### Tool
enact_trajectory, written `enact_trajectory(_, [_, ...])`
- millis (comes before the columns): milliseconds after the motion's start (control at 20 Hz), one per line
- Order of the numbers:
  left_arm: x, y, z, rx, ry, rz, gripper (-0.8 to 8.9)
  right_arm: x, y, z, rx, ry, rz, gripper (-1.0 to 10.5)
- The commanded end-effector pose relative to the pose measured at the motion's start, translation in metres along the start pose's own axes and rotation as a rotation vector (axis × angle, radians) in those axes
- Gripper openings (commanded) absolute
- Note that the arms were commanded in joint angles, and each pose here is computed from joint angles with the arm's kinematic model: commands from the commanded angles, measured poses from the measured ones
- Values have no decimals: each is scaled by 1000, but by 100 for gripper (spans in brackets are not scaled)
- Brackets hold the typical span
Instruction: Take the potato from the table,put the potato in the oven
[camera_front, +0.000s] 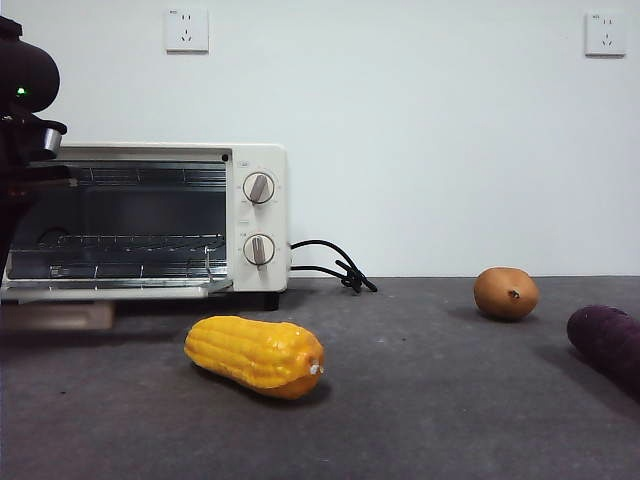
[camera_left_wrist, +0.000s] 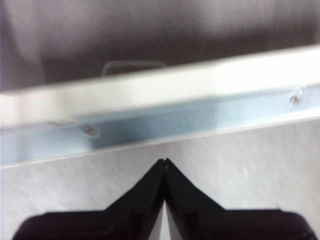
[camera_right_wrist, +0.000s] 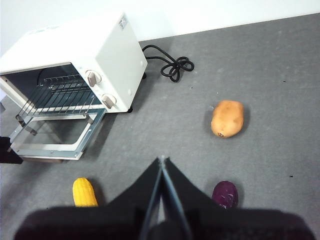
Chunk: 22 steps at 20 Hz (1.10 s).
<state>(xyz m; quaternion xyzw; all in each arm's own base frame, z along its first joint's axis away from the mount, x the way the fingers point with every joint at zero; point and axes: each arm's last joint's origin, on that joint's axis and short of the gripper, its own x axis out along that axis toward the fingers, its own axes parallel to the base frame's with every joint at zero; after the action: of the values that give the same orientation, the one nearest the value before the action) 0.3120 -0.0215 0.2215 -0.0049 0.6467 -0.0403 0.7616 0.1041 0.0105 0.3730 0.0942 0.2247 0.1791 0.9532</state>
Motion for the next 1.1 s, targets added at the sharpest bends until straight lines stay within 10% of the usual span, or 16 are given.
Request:
enact_trajectory(50, [-1, -5, -1, 44, 11, -32, -6, -1, 1, 1, -11, -8, 7, 1])
enact_trajectory(300, [-29, -22, -11, 104, -71, -43, -6, 13, 0, 7, -28, 21, 164, 1])
enact_trajectory(450, [-68, -31, -28, 142, -199, -55, -5, 40, -9, 16, 119, 70, 224, 2])
enact_trajectory(850, [-176, -26, -116, 163, -634, -81, -5, 115, -31, 57, 212, 225, 168, 308])
enact_trajectory(1100, [-206, -21, -172, 166, -774, -88, -5, 170, -18, 96, 75, 405, 0, 639])
